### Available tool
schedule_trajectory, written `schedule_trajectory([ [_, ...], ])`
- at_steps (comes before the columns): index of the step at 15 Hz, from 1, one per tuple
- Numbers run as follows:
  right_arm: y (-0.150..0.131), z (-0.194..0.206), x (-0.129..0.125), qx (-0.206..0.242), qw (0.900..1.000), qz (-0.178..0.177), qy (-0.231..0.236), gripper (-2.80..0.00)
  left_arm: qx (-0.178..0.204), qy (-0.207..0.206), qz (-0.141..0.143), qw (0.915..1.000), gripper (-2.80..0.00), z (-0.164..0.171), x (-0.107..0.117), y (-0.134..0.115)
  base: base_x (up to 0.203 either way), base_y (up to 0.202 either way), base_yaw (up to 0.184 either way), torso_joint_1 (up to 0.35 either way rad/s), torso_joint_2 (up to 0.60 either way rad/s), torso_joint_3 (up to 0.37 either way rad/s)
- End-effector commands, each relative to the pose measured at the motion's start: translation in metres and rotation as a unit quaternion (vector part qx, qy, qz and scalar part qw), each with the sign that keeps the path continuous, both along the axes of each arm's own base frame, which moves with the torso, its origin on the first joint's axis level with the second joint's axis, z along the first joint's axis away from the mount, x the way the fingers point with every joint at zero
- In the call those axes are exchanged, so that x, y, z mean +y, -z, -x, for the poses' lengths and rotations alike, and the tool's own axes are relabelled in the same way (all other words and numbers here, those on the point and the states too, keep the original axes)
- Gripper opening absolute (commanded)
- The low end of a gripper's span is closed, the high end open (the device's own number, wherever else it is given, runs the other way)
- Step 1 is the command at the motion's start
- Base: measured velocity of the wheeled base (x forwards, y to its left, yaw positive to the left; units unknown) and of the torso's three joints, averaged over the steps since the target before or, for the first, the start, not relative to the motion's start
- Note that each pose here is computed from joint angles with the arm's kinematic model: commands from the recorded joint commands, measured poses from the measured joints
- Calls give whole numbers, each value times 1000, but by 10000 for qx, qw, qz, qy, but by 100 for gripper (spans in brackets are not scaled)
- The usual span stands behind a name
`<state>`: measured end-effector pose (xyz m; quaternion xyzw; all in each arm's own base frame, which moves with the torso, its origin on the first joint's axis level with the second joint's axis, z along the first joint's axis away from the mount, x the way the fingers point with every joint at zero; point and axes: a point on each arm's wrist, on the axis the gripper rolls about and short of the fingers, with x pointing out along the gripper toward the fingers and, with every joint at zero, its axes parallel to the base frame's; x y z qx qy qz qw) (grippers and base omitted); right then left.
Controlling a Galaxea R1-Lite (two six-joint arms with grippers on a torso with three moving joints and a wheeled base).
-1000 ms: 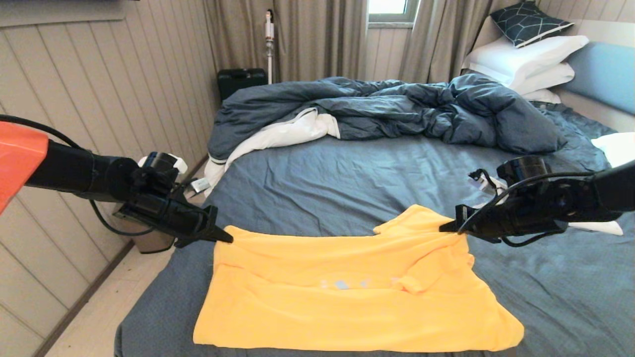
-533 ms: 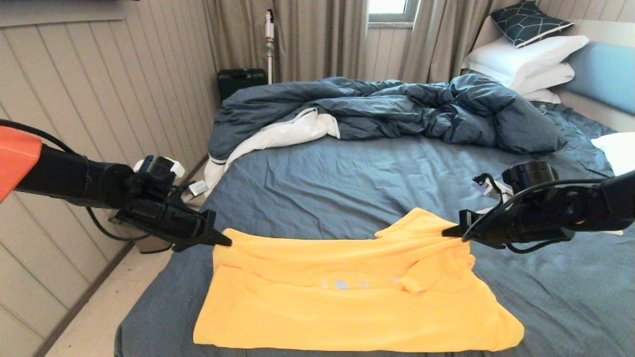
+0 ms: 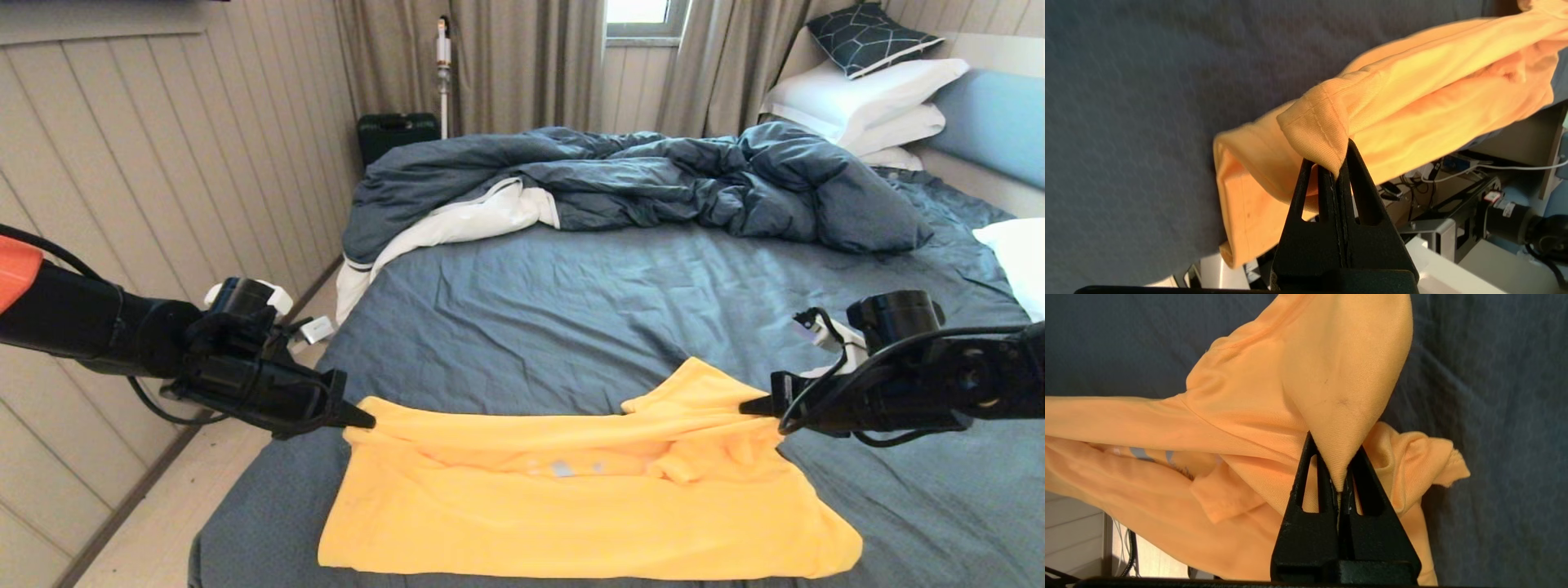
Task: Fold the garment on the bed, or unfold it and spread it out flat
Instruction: Fold the yellow T-shirt
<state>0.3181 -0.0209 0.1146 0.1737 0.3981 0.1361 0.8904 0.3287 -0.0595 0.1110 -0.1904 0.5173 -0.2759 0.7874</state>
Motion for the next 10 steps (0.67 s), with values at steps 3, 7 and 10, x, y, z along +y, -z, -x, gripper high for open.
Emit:
schedule_trajectory([
  [3,1,16,-3,60,10000,-6,56,-280,87,6,17,10000,-280,18,3,2,0,0,0,0,0,0],
  [7,14,23,-4,129,9999,36,23,-280,137,9,16,9999,-280,25,3,16,0,0,0,0,0,0],
  [10,21,24,-3,206,9998,27,0,-280,53,1,25,10000,-280,28,4,29,0,0,0,0,0,0],
])
